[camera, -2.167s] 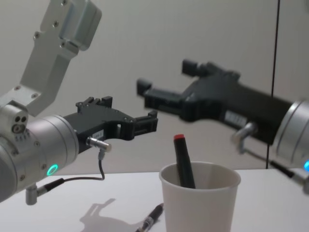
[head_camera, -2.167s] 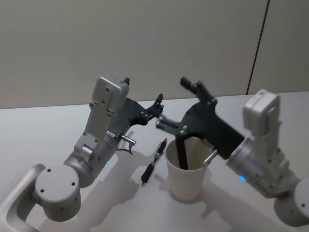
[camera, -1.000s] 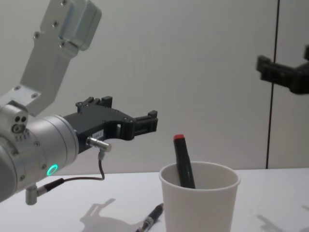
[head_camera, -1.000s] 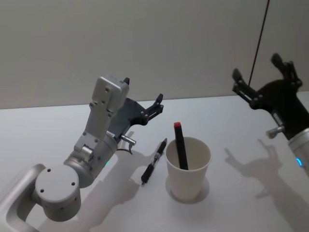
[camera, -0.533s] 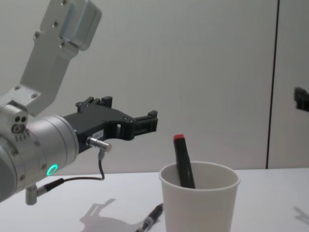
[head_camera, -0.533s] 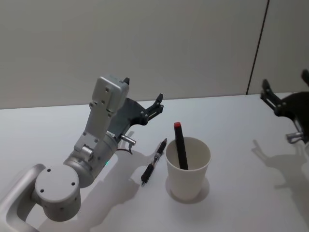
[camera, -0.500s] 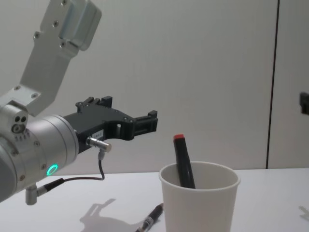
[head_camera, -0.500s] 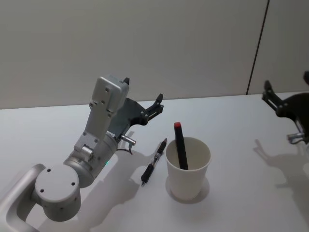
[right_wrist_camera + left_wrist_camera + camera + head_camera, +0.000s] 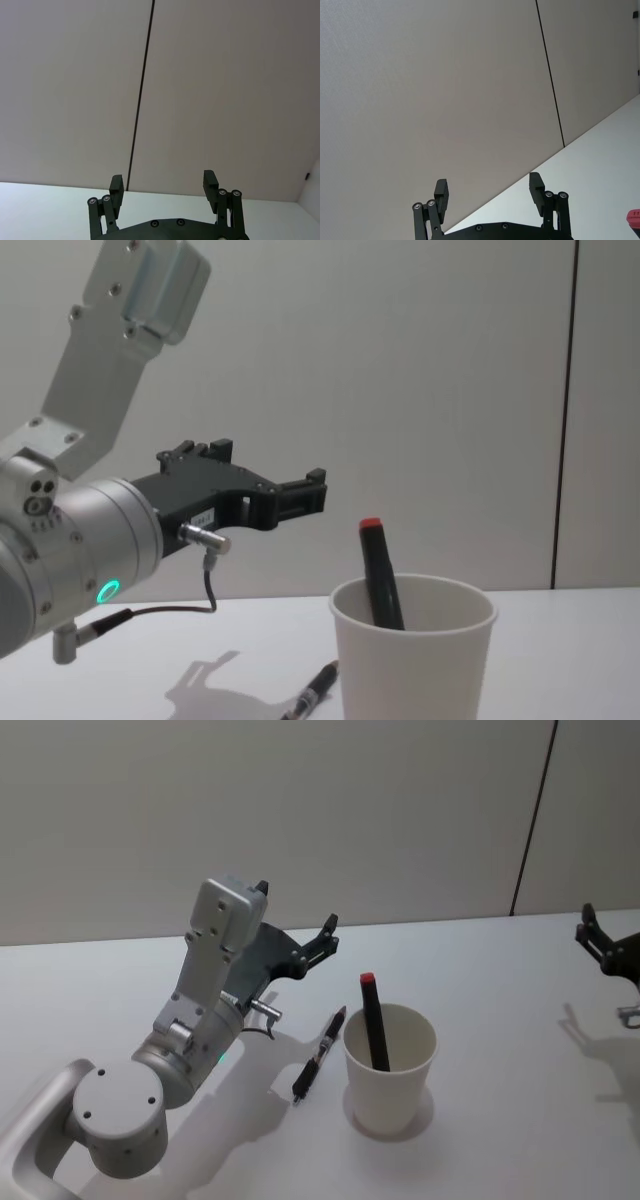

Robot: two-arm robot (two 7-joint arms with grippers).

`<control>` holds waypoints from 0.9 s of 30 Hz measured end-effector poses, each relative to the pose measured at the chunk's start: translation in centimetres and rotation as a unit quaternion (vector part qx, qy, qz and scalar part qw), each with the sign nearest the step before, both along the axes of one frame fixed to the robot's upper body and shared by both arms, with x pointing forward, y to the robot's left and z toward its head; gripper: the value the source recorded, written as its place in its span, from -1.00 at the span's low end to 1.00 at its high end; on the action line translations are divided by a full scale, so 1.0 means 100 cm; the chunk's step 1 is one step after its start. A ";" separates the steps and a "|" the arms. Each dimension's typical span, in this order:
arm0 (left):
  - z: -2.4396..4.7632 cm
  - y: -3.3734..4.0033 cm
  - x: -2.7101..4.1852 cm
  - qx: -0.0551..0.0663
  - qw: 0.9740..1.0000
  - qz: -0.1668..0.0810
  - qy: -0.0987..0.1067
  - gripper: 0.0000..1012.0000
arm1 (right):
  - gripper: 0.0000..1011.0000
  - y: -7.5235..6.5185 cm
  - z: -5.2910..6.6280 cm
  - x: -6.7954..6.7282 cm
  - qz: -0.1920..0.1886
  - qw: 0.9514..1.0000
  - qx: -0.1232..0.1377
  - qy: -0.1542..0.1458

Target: Place the pen into the pen holder.

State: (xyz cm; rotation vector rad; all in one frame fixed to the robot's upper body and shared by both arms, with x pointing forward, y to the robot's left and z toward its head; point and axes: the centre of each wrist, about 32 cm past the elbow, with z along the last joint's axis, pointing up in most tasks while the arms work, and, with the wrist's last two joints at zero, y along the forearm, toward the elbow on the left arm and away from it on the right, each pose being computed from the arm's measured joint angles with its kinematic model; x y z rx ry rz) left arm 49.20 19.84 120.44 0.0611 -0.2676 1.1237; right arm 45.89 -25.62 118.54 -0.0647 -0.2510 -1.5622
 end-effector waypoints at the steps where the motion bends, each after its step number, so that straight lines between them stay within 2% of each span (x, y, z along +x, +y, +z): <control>1: 0.0000 0.0000 0.0000 0.000 1.000 0.000 0.000 0.98 | 0.98 0.000 0.000 0.000 -0.002 1.000 0.000 0.001; 14: 0.0008 0.0008 0.0007 0.000 1.000 -0.002 0.006 0.98 | 0.98 -0.004 -0.003 0.001 -0.018 1.000 -0.004 0.010; 20: 0.0027 0.0028 0.0018 0.001 1.000 -0.010 0.026 0.98 | 0.98 -0.004 -0.003 0.001 -0.021 1.000 -0.005 0.011; 27: 0.0050 0.0053 0.0021 0.001 0.998 -0.016 0.068 0.98 | 0.98 -0.004 -0.004 0.001 -0.023 1.000 -0.006 0.013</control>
